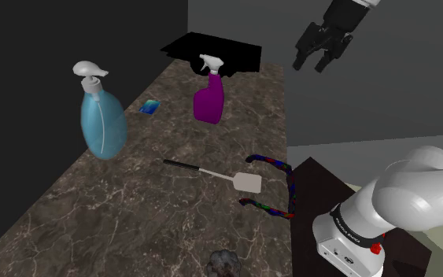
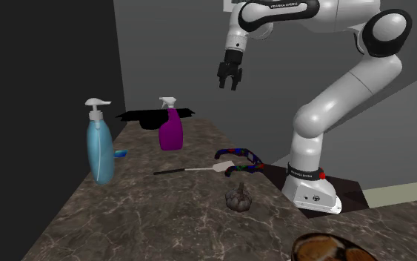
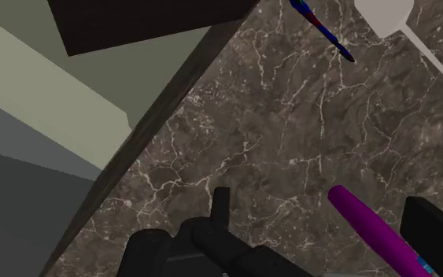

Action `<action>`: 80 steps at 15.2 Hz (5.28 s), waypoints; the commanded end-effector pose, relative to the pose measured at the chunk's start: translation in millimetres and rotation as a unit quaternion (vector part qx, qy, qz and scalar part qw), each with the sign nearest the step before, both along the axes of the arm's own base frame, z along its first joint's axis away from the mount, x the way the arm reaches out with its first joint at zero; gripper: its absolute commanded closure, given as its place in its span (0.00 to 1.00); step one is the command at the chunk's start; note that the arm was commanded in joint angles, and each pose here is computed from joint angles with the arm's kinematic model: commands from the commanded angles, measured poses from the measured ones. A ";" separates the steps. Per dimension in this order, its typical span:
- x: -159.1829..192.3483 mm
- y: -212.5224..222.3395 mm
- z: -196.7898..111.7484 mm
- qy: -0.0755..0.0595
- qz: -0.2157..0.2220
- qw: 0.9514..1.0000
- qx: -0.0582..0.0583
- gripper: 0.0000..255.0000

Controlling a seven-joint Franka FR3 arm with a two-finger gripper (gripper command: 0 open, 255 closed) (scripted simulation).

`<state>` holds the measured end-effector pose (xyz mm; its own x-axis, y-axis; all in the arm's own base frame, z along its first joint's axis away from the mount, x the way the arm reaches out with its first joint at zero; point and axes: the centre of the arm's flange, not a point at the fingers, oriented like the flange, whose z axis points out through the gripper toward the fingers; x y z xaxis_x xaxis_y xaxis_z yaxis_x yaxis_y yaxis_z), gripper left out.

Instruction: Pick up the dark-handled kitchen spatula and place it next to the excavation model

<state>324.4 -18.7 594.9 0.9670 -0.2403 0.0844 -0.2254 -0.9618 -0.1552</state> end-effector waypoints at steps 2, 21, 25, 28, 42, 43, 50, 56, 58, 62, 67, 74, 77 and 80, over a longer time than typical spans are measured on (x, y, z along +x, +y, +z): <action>5.3 10.3 -7.0 0.000 0.016 1.000 -0.003 0.00; 39.7 217.4 -152.5 -0.006 0.321 0.945 -0.057 0.00; 30.8 259.2 -186.1 -0.007 0.383 0.921 -0.068 0.00; 20.7 289.0 -211.9 -0.007 0.427 0.901 -0.076 0.00; 20.7 295.7 -256.4 -0.008 0.435 0.897 -0.078 0.00; 20.7 295.7 -256.4 -0.008 0.435 0.897 -0.078 0.00; 20.6 295.7 -256.3 -0.008 0.435 0.897 -0.078 1.00; 20.7 295.7 -245.8 -0.008 0.435 0.897 -0.078 1.00; 20.7 295.7 -235.3 -0.008 0.435 0.897 -0.078 1.00; 20.7 295.7 -214.1 -0.008 0.435 0.897 -0.078 1.00; 20.7 295.7 -187.7 -0.008 0.435 0.897 -0.078 1.00; 20.7 295.7 -150.8 -0.008 0.435 0.897 -0.078 1.00; 20.7 295.7 -134.9 -0.008 0.435 0.897 -0.078 1.00; 20.7 295.7 -119.1 -0.008 0.435 0.897 -0.078 1.00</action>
